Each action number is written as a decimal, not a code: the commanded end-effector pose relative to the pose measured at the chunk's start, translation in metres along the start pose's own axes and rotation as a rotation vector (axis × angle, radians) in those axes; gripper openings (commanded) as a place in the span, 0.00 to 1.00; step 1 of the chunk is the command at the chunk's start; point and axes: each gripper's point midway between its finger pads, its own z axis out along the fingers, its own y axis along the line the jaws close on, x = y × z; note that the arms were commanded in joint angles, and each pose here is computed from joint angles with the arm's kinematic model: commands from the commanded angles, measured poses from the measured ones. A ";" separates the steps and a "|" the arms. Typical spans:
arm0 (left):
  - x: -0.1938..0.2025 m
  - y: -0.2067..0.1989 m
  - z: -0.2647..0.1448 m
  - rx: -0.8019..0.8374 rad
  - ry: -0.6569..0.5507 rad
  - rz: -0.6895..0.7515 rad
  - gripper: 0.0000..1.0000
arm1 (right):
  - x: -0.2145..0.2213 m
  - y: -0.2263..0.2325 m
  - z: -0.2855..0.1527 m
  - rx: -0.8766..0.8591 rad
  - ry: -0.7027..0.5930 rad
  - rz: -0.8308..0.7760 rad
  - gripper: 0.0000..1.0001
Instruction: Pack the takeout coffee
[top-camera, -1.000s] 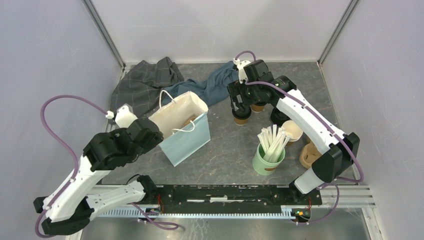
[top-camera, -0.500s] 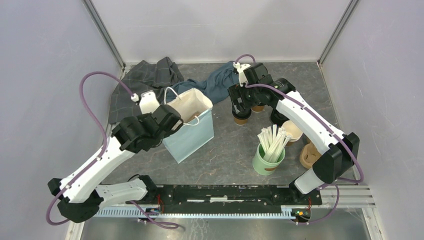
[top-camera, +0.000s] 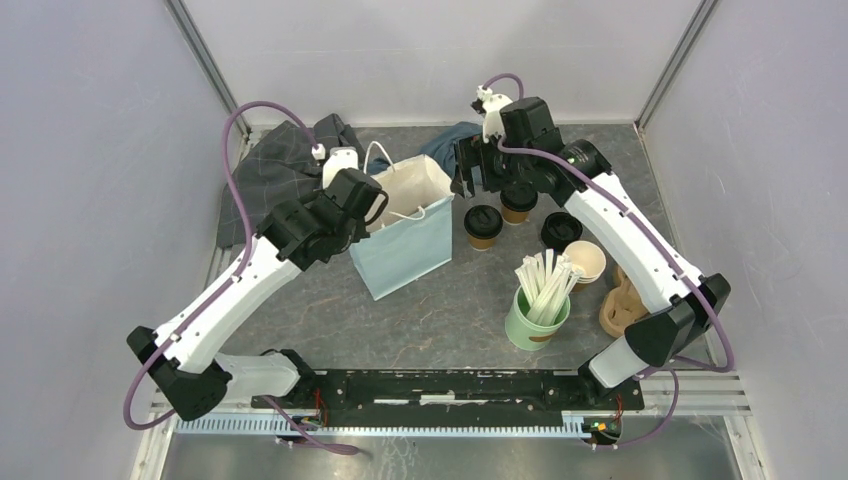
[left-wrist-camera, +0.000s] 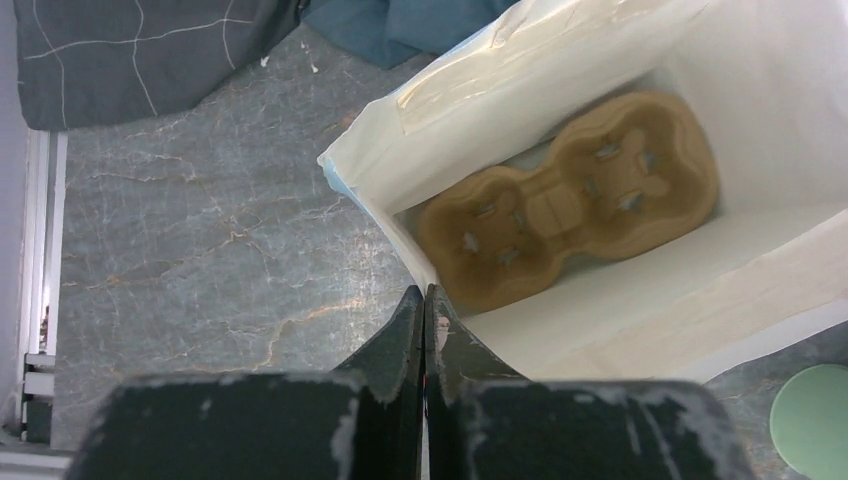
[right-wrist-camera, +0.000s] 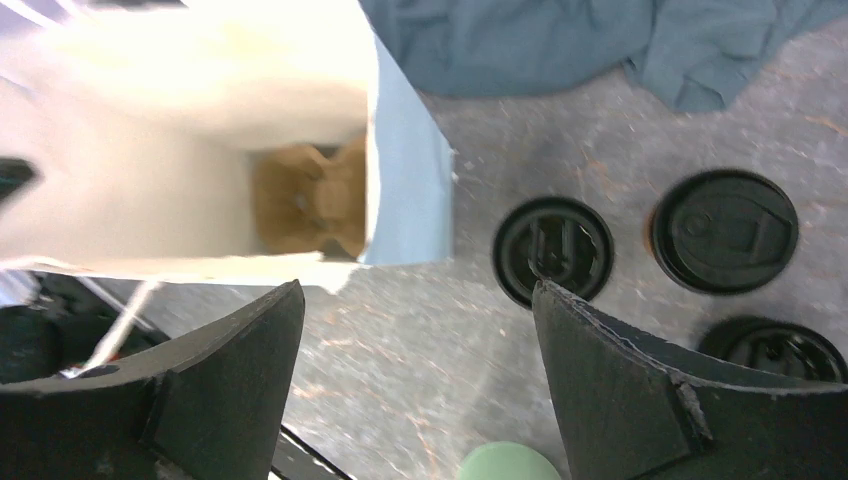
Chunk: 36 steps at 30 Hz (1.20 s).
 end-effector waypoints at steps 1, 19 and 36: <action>-0.018 -0.002 -0.004 0.029 -0.052 0.054 0.02 | -0.043 0.029 -0.012 -0.139 -0.128 0.102 0.91; -0.003 0.014 0.011 -0.058 0.063 0.020 0.28 | -0.049 0.044 0.044 -0.110 -0.080 0.015 0.46; -0.027 0.038 0.019 -0.082 0.024 0.020 0.09 | -0.030 0.063 -0.005 -0.048 -0.180 0.092 0.42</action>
